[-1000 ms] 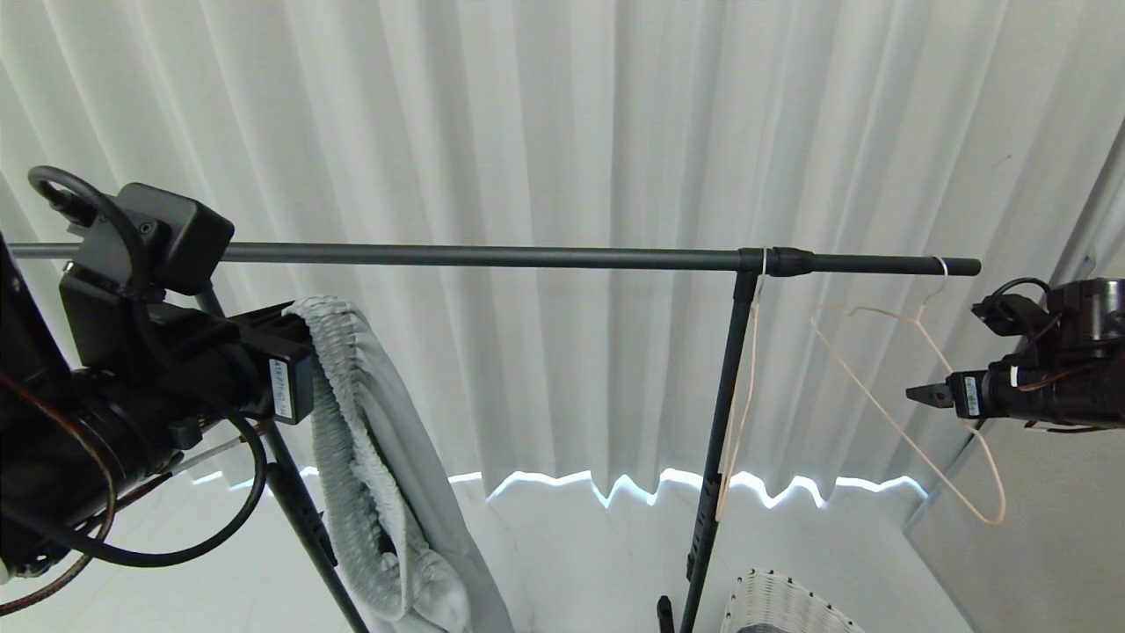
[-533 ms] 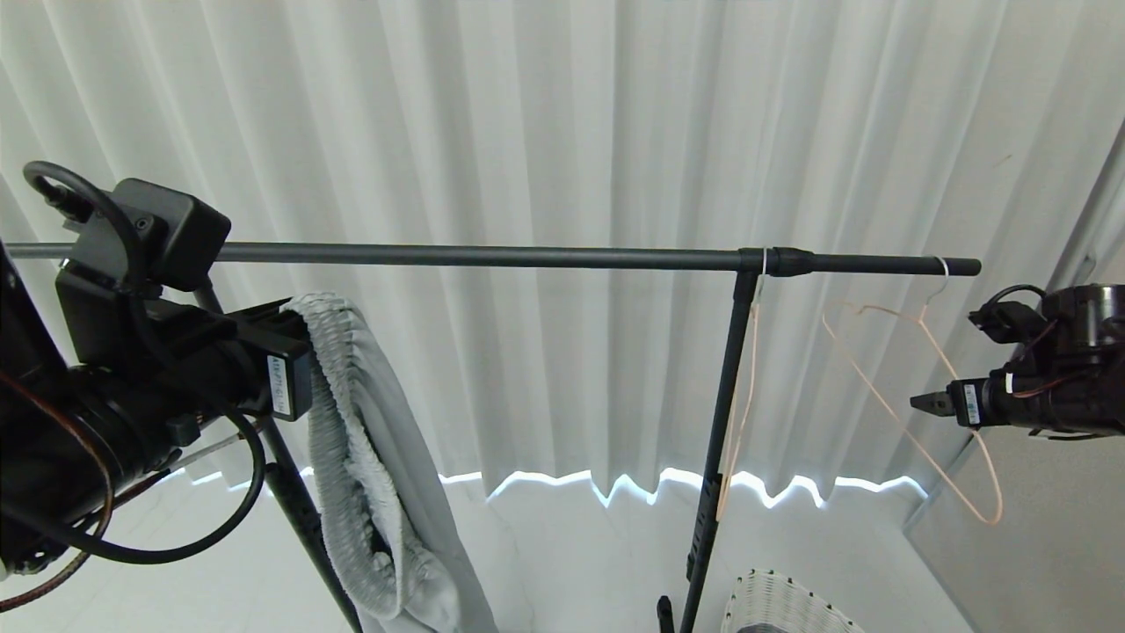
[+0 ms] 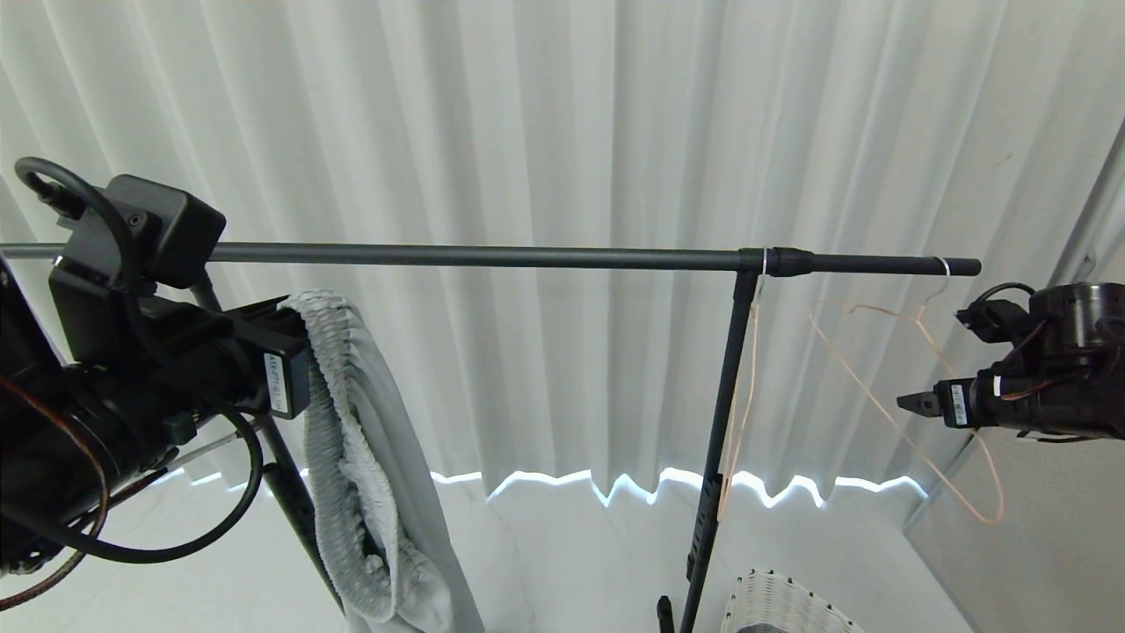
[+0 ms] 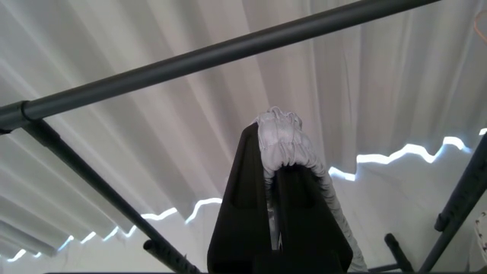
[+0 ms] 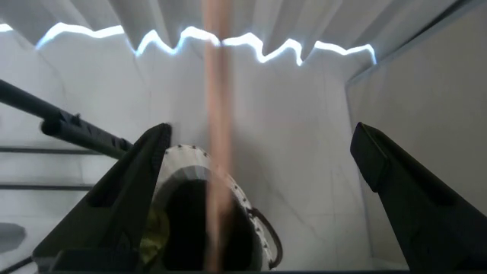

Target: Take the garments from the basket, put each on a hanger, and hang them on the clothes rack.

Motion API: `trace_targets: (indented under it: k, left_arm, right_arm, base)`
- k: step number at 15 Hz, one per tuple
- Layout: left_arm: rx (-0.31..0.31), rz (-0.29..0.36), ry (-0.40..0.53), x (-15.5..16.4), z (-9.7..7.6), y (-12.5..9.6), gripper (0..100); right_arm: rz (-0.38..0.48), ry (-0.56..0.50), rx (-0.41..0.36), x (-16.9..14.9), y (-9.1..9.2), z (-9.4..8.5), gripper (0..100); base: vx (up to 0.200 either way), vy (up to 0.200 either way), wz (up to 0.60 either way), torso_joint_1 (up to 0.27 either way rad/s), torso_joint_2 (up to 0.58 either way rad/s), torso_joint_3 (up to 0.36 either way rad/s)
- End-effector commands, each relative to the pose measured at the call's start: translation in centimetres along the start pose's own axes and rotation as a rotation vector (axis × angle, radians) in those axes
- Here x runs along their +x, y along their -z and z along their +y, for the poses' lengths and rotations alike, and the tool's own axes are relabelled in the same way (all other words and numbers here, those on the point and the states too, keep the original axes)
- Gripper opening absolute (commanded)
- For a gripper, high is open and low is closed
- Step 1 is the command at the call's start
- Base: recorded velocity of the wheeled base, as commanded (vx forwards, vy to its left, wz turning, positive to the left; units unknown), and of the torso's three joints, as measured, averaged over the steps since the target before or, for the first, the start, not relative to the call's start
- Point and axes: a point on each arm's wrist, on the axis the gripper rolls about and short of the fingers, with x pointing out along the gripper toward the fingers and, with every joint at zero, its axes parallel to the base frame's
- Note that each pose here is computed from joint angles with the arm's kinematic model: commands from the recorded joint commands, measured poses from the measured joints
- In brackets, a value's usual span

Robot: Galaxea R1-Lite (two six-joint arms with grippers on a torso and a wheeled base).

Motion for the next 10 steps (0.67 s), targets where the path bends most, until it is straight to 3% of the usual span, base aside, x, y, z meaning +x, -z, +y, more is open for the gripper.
trace_targets:
  k: [1, 10]
  left_arm:
    - [0.000, 0.000, 0.000, 0.0, 0.0, 0.0, 0]
    - [-0.001, -0.008, -0.003, -0.5, 0.1, 0.0, 0]
  right_arm:
    - [-0.015, -0.012, -0.007, -0.2, -0.2, 0.5, 100]
    - [-0.020, -0.010, -0.006, 0.9, 0.6, 0.5, 100]
  base:
    - [0.000, 0.000, 0.00, 0.000, 0.00, 0.000]
    - [0.000, 0.000, 0.00, 0.000, 0.00, 0.000]
